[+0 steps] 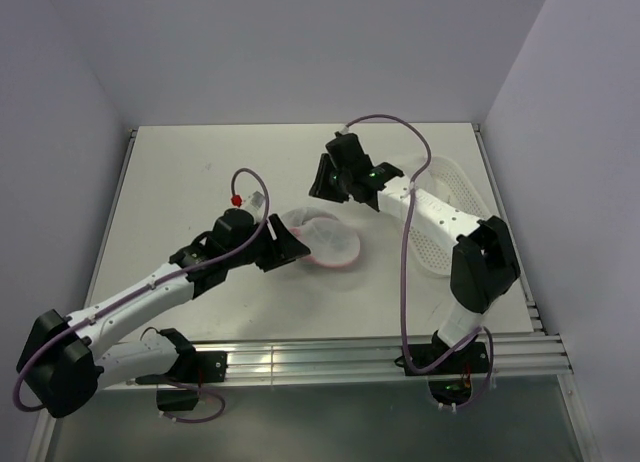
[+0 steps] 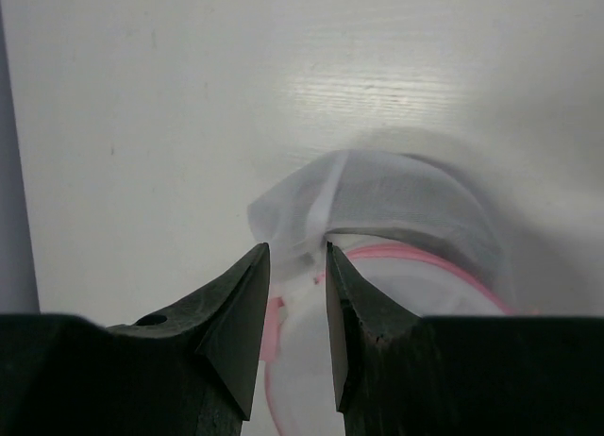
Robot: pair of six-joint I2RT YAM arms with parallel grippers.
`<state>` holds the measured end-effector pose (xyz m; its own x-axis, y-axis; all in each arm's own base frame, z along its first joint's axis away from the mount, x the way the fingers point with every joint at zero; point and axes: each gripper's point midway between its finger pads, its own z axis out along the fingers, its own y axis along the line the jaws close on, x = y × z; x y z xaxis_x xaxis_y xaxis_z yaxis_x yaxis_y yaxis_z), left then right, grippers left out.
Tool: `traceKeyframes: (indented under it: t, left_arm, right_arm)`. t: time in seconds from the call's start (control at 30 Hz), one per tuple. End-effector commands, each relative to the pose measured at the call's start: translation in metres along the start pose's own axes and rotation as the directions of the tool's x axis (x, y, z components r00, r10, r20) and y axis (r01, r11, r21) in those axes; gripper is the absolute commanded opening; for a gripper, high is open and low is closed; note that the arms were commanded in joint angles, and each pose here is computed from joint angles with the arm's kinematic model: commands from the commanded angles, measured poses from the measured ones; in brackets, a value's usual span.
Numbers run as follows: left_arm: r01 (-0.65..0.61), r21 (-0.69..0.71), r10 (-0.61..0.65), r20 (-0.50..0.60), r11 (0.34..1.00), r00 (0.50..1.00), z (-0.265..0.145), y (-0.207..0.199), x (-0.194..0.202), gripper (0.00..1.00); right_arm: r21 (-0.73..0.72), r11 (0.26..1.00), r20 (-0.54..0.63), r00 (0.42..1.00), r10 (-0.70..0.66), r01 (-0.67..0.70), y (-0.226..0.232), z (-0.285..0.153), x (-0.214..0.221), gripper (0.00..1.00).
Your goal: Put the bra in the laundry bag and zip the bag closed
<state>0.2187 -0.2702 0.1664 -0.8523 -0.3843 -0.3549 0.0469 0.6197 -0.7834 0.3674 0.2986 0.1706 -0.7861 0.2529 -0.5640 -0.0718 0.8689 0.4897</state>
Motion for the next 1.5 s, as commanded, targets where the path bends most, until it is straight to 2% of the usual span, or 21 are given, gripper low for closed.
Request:
traceKeyframes:
  t: [0.0, 0.1, 0.23, 0.3, 0.5, 0.77, 1.07, 1.2, 1.23, 1.3, 1.33, 1.37, 1.4, 1.47]
  left_arm:
    - [0.053, 0.055, -0.057, 0.061, 0.997, 0.997, 0.008, -0.02, 0.0, 0.62]
    - [0.083, -0.027, -0.082, 0.037, 0.996, 0.996, 0.02, -0.013, 0.012, 0.57]
    - [0.099, -0.02, -0.098, 0.039, 0.995, 0.994, 0.027, -0.022, 0.022, 0.57]
    - [0.114, -0.045, -0.111, 0.08, 0.992, 0.991, 0.033, -0.019, 0.019, 0.57]
    - [0.152, 0.004, -0.15, 0.164, 0.988, 0.975, 0.041, -0.028, 0.004, 0.56]
    - [0.17, 0.004, -0.168, 0.175, 0.985, 0.97, 0.066, -0.031, 0.002, 0.53]
    - [0.157, 0.008, -0.154, 0.242, 0.988, 0.958, 0.061, -0.033, -0.007, 0.49]
    - [0.079, 0.018, -0.081, 0.277, 0.997, 0.957, 0.057, -0.033, -0.021, 0.37]
    - [0.062, 0.083, -0.082, 0.264, 0.995, 0.961, 0.054, -0.044, -0.023, 0.34]
    - [0.059, 0.093, -0.082, 0.264, 0.994, 0.961, 0.052, -0.026, -0.032, 0.26]
    - [0.053, 0.153, -0.094, 0.275, 0.987, 0.957, 0.046, -0.032, -0.04, 0.24]
    - [0.062, 0.143, -0.099, 0.267, 0.988, 0.959, 0.045, -0.017, -0.043, 0.2]
    - [0.051, 0.169, -0.095, 0.264, 0.984, 0.96, 0.042, -0.016, -0.046, 0.11]
    - [0.013, 0.224, -0.07, 0.252, 0.975, 0.965, 0.036, -0.014, -0.054, 0.03]
  right_arm:
    - [0.054, 0.999, 0.092, 0.996, -0.011, 0.006, -0.015, -0.028, -0.036, 0.38]
    - [0.059, 0.998, 0.108, 0.994, 0.008, -0.014, -0.032, -0.043, -0.043, 0.38]
    - [0.06, 0.998, 0.129, 0.992, 0.008, -0.016, -0.042, -0.058, -0.048, 0.38]
    - [0.061, 0.998, 0.134, 0.991, 0.011, -0.019, -0.045, -0.063, -0.048, 0.38]
    - [0.073, 0.997, 0.136, 0.991, 0.008, -0.018, -0.056, -0.073, -0.044, 0.38]
    - [0.073, 0.997, 0.138, 0.99, 0.012, -0.022, -0.063, -0.081, -0.042, 0.38]
    - [0.074, 0.997, 0.14, 0.99, 0.012, -0.023, -0.067, -0.083, -0.041, 0.38]
    - [0.075, 0.997, 0.146, 0.989, -0.001, -0.01, -0.068, -0.081, -0.043, 0.38]
    - [0.075, 0.997, 0.151, 0.988, -0.004, -0.008, -0.069, -0.081, -0.044, 0.38]
    - [0.044, 0.999, 0.141, 0.99, -0.015, 0.008, -0.066, -0.082, -0.043, 0.38]
    - [0.043, 0.999, 0.144, 0.989, -0.014, 0.007, -0.067, -0.082, -0.044, 0.38]
    - [0.04, 0.999, 0.149, 0.989, -0.016, 0.01, -0.067, -0.084, -0.046, 0.38]
    - [0.029, 0.999, 0.148, 0.989, -0.024, 0.02, -0.066, -0.085, -0.046, 0.38]
    - [0.02, 0.999, 0.151, 0.988, -0.031, 0.028, -0.067, -0.087, -0.047, 0.38]
